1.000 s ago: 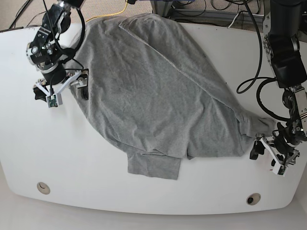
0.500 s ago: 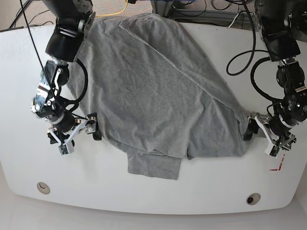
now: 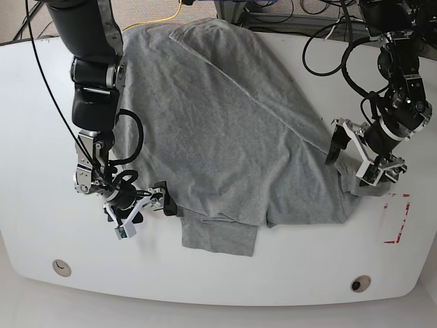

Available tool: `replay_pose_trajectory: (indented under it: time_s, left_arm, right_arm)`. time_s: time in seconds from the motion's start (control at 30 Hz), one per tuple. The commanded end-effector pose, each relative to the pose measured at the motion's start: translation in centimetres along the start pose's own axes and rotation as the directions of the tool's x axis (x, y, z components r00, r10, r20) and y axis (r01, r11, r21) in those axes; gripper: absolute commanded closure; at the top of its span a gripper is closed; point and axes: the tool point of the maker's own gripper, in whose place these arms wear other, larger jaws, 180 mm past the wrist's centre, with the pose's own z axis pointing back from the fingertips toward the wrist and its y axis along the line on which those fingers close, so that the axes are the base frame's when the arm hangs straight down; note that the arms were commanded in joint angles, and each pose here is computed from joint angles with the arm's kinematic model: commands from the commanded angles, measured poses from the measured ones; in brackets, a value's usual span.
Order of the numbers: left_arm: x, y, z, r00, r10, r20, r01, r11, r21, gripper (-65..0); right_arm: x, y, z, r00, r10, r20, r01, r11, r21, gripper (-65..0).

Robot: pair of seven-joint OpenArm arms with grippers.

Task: Layout the t-shirt on the table in an organized manner, then fold the t-shirt properly
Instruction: 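Release the edge with the left gripper and raise it toward the shirt's collar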

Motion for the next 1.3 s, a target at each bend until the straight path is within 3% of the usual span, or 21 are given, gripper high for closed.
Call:
replay_pose_trajectory:
  time_s: [0.0,0.27,0.6,0.83,1.0,1.27]
  left_arm:
    - [1.4,-0.1,0.9,0.999,-0.019,0.05,0.018,1.0,0.015,-51.7]
    - [-0.6,-2.2,1.8,1.0,-0.013,0.009,0.013,1.0,-0.017,-51.7]
    - [-2.0,-3.6,2.0,1.0,0.016,-0.018,-0.017,0.999,-0.042,-51.7]
    - [-2.6,-3.9,2.2,0.999,0.022,-0.034,-0.024,0.999,-0.048,-51.7]
    - [-3.5,-4.5,2.4,0.998,0.029,-0.057,-0.032,0.998,-0.058,-51.7]
    - [-5.8,-7.0,2.9,0.99,0.097,-0.104,-0.107,0.99,-0.089,-51.7]
  right_arm:
    - [2.7,-0.2,-0.5,0.997,-0.023,0.073,0.022,1.0,0.013,-65.0]
    - [1.7,0.0,-1.8,0.99,-0.112,0.082,0.11,0.993,0.034,-65.0]
    - [-0.8,6.0,-4.6,0.999,-0.046,-0.006,0.046,0.989,0.14,-65.0]
    - [-0.5,8.0,-5.3,0.999,-0.035,0.007,0.034,0.985,0.171,-65.0]
    - [-0.3,8.0,-5.3,0.999,-0.034,0.014,0.031,0.985,0.171,-48.7]
    - [0.2,7.7,-5.1,0.999,-0.026,0.02,0.022,0.986,0.166,-11.3]
